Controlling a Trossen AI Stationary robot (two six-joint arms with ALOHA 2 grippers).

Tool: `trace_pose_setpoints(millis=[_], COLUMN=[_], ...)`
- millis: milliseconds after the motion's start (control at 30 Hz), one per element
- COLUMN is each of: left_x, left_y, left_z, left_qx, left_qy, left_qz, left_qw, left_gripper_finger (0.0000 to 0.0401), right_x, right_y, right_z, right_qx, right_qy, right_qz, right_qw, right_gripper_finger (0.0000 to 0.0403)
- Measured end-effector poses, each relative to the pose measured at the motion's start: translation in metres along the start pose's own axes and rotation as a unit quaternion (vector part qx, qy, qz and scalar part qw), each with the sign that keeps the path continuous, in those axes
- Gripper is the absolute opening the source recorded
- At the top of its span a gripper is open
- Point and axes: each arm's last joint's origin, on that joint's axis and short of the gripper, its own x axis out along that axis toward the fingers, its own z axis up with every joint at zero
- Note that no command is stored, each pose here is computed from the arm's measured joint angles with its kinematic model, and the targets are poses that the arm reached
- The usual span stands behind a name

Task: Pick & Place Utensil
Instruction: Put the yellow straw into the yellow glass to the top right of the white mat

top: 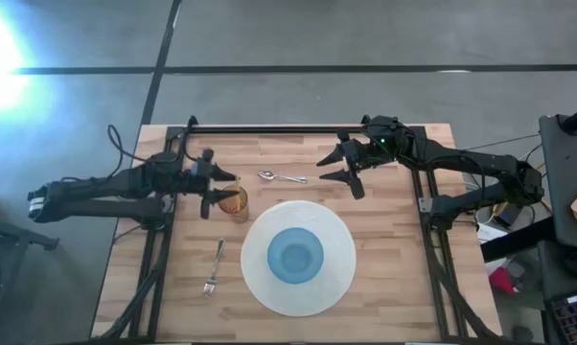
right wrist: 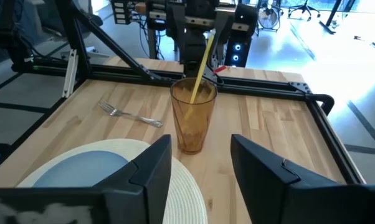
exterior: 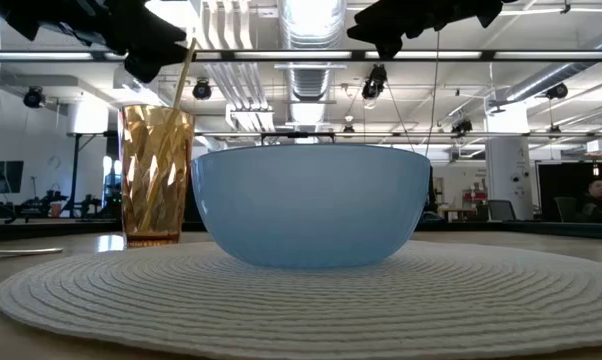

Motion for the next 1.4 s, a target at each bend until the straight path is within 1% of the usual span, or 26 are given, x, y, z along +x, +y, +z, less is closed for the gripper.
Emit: trace_pose_setpoints(millis=[167, 367, 633, 833, 1000, 1167, 1400], left_x=[-0.007, -0.012, -0.014, -0.017, -0.021, -0.019, -0.012], left_y=[-0.001, -0.001, 0.001, 0.001, 0.001, 0.002, 0.003], left_z=[0.012, 0.02, 0.021, 0.025, 0.028, 0.032, 0.033], left_qx=[-0.003, -0.003, -0.001, -0.002, -0.024, -0.044, -0.066], left_qy=[0.02, 0.035, 0.066, 0.073, 0.111, 0.141, 0.22], left_qz=[0.014, 0.027, 0.068, 0.074, 0.101, 0.107, 0.116], left_qw=[1.0, 0.999, 0.995, 0.995, 0.988, 0.983, 0.966], left_gripper_finger=[0.0199, 0.0199, 0.0199, 0.0199, 0.0199, 0.0199, 0.0199], right_x=[0.0, 0.0, 0.0, 0.0, 0.0, 0.0, 0.0], right_y=[0.0, 0.0, 0.0, 0.0, 0.0, 0.0, 0.0], right_z=[0.0, 0.0, 0.0, 0.0, 0.0, 0.0, 0.0], right_qx=[0.0, 0.0, 0.0, 0.0, 0.0, 0.0, 0.0], right_qy=[0.0, 0.0, 0.0, 0.0, 0.0, 0.0, 0.0], right_qz=[0.0, 0.0, 0.001, 0.001, 0.001, 0.001, 0.001], right_qw=[1.0, 1.0, 1.0, 1.0, 1.0, 1.0, 1.0], right_gripper_finger=[0.0179, 0.0187, 0.0186, 0.0186, 0.0186, 0.0186, 0.0183])
